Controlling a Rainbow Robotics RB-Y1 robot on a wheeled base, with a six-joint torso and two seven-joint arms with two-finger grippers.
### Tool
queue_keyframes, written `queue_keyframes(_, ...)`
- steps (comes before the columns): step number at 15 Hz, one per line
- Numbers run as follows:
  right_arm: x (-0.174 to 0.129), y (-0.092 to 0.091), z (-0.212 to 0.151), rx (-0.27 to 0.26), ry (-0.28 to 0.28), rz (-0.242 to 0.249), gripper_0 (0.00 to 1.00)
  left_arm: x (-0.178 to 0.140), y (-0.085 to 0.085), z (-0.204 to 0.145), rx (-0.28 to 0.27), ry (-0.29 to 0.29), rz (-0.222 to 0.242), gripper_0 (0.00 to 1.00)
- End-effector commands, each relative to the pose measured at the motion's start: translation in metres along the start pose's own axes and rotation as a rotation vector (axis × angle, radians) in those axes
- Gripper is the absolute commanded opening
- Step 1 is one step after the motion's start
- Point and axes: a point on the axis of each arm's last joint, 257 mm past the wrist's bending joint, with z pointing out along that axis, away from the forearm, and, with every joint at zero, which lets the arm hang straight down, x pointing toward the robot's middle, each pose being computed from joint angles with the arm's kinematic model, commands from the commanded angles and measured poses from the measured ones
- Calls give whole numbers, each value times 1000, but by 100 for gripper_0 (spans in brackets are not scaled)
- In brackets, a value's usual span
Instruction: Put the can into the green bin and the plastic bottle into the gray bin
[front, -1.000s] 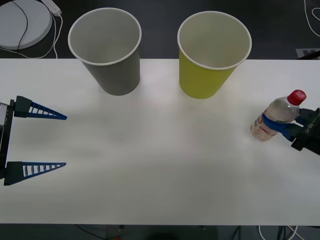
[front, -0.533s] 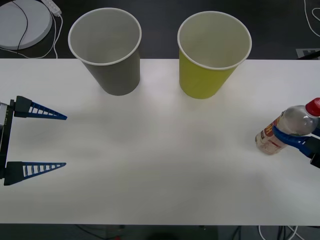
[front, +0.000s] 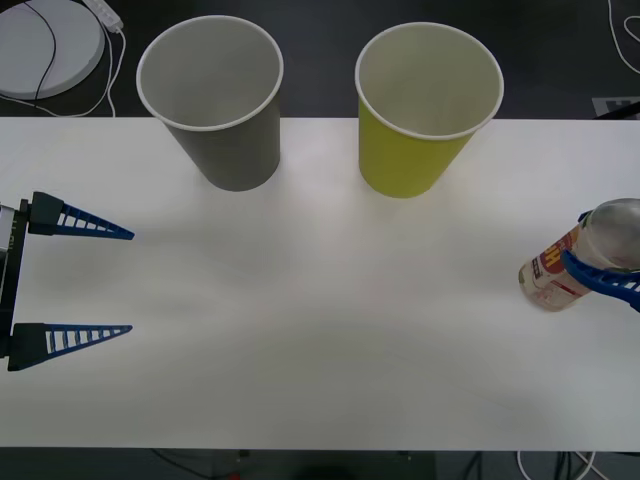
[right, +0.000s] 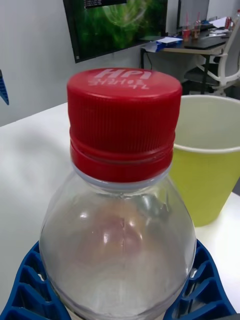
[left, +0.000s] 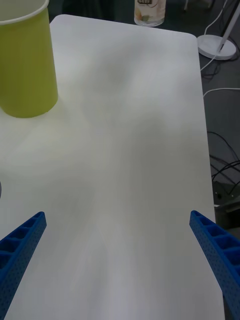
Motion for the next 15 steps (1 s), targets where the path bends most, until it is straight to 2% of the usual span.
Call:
queue_keyframes(1,-21,2,1,-19,-7,-47,0,0,0,0,0,0,0,100)
queue_keyframes(4,-44,15,7,-56,8,-24,0,0,0,0,0,0,0,100)
queue_keyframes(6,-55,22,11,-58,33,-22,0,0,0,0,0,0,0,100)
queue_keyframes(15,-96,62,38,-88,155,67,0,0,0,0,0,0,0,100)
